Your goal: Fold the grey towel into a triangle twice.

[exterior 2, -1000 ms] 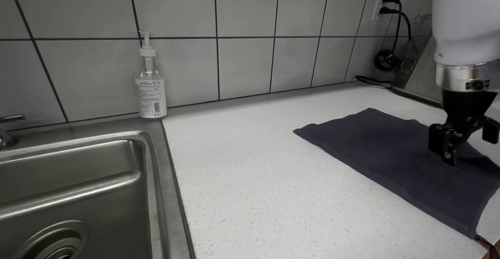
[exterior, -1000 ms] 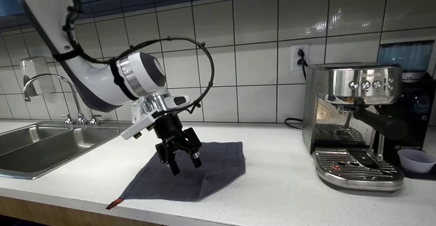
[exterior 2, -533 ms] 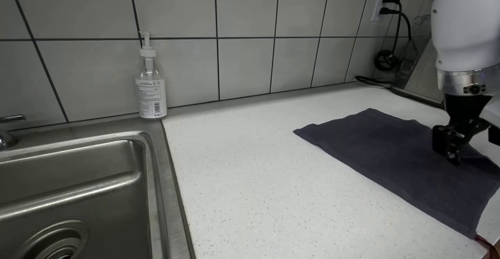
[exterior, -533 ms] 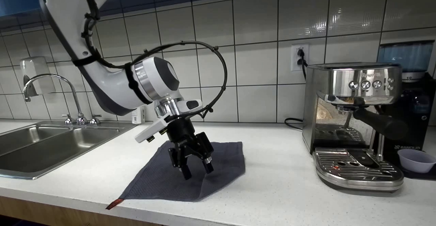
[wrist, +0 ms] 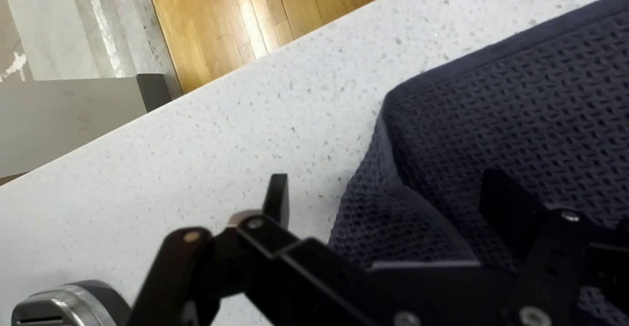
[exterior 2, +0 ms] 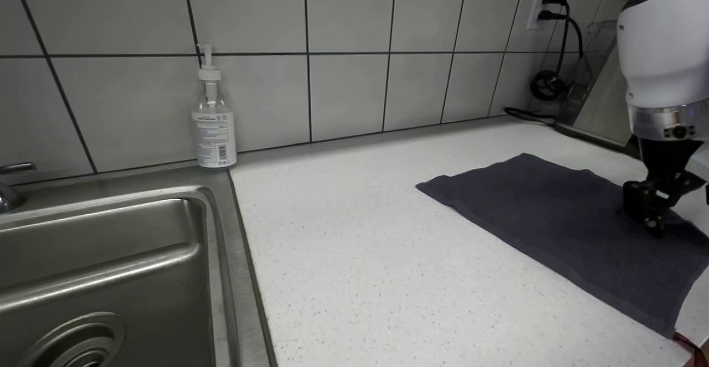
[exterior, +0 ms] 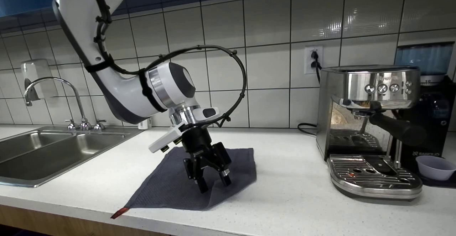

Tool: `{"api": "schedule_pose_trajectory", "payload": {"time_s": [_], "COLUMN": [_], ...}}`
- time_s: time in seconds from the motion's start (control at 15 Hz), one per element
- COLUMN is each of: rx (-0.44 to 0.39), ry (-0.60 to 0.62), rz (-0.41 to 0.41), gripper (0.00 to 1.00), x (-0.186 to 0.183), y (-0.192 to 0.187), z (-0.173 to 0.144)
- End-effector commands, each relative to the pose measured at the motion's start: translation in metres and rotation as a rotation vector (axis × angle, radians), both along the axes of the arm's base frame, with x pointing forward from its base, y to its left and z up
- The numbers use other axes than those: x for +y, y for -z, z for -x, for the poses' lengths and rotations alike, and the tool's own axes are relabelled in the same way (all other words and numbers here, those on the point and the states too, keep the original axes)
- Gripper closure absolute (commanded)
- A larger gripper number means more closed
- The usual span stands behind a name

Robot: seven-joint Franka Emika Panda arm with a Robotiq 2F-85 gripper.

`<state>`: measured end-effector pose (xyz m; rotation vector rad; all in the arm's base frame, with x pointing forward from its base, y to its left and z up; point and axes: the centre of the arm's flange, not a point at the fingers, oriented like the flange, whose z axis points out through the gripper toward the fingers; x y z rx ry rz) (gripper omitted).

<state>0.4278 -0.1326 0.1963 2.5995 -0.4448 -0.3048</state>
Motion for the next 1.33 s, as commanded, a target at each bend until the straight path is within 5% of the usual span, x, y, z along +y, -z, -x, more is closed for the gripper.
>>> {"api": "schedule_pose_trajectory", "payload": {"time_s": [0.0, 1.27], "rx": [-0.009, -0.02], "ry": [0.015, -0.048], "rz": [0.038, 0.072], "gripper": [0.0, 0.0], "x": [-0.01, -0.014], "y": [0.006, 0.001], "z": [-0.008, -0.014]}}
